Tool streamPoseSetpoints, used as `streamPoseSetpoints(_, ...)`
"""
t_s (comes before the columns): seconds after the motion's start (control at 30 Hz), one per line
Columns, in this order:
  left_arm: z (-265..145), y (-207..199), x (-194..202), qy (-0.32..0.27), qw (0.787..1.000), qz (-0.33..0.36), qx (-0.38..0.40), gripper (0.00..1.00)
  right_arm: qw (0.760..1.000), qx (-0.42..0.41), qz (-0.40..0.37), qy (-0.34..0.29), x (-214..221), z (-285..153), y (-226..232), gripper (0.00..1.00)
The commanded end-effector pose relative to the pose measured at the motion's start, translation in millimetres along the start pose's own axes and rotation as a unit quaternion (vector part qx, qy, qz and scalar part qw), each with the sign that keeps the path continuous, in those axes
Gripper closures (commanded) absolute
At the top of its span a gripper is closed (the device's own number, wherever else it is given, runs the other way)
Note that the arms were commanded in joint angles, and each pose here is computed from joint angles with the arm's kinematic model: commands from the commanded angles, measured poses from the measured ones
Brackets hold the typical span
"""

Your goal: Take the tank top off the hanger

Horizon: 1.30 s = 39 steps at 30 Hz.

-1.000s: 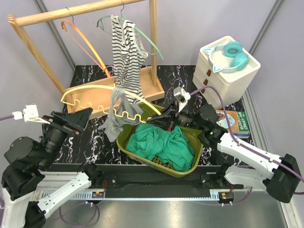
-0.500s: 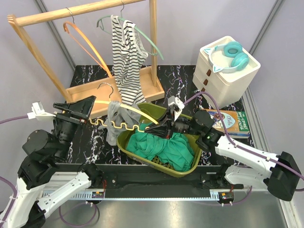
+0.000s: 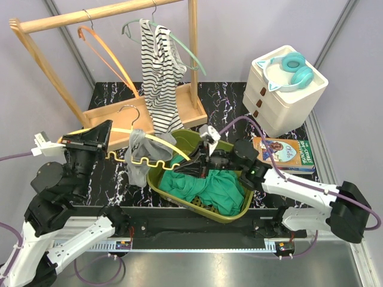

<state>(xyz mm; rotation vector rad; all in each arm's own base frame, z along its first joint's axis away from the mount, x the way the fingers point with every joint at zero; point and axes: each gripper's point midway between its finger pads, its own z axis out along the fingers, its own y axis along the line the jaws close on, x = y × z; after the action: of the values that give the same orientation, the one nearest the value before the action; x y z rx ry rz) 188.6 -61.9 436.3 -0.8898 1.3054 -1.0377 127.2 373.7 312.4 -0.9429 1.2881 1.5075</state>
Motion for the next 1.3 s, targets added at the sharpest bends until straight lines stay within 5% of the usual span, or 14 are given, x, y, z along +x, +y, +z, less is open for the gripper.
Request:
streamPoseSetpoints(0.0,-8,10,-46,-0.089,0.991,0.097,-0.027,1.00,0.999,0.004,-0.029,-0.036,-40,21,0,0.96)
streamPoseSetpoints(0.13,-15,5,-70,-0.127,0.979,0.160,-0.026,1.00,0.999,0.045,0.007,-0.025,-40,43,-27,0.89)
streamPoseSetpoints(0.27,-16,-13,-81,-0.153,0.959,0.238,0.008,1.00,0.994,0.104,0.039,-0.020,-36,55,-55,0.38)
streamPoseSetpoints(0.37,-12,-27,-88,-0.171,0.933,0.316,0.023,1.00,0.989,0.137,0.054,-0.003,-30,59,-69,0.17)
streamPoseSetpoints(0.5,-6,-45,-81,-0.165,0.900,0.400,0.058,1.00,0.983,0.174,0.062,0.015,-17,56,-85,0.06)
streamPoseSetpoints(0.63,-8,-57,-69,-0.159,0.895,0.400,0.116,1.00,0.983,0.172,0.067,0.024,-9,57,-87,0.02)
streamPoseSetpoints(0.77,-11,-48,-78,-0.156,0.928,0.329,0.077,1.00,0.989,0.131,0.067,0.034,-3,63,-76,0.00)
streamPoseSetpoints(0.8,-11,-43,-79,-0.154,0.950,0.264,0.059,1.00,0.990,0.119,0.066,0.034,-3,66,-73,0.00)
streamPoseSetpoints(0.9,-13,-19,-85,-0.168,0.971,0.170,0.003,1.00,0.996,0.063,0.059,0.038,-4,76,-53,0.00)
streamPoseSetpoints(1.1,-31,23,-97,-0.213,0.975,-0.064,-0.008,1.00,0.998,0.007,0.035,0.056,4,97,-24,0.00)
streamPoseSetpoints(1.27,-40,17,-98,-0.196,0.969,-0.146,0.023,1.00,0.999,0.022,0.016,0.035,-2,99,-28,0.00)
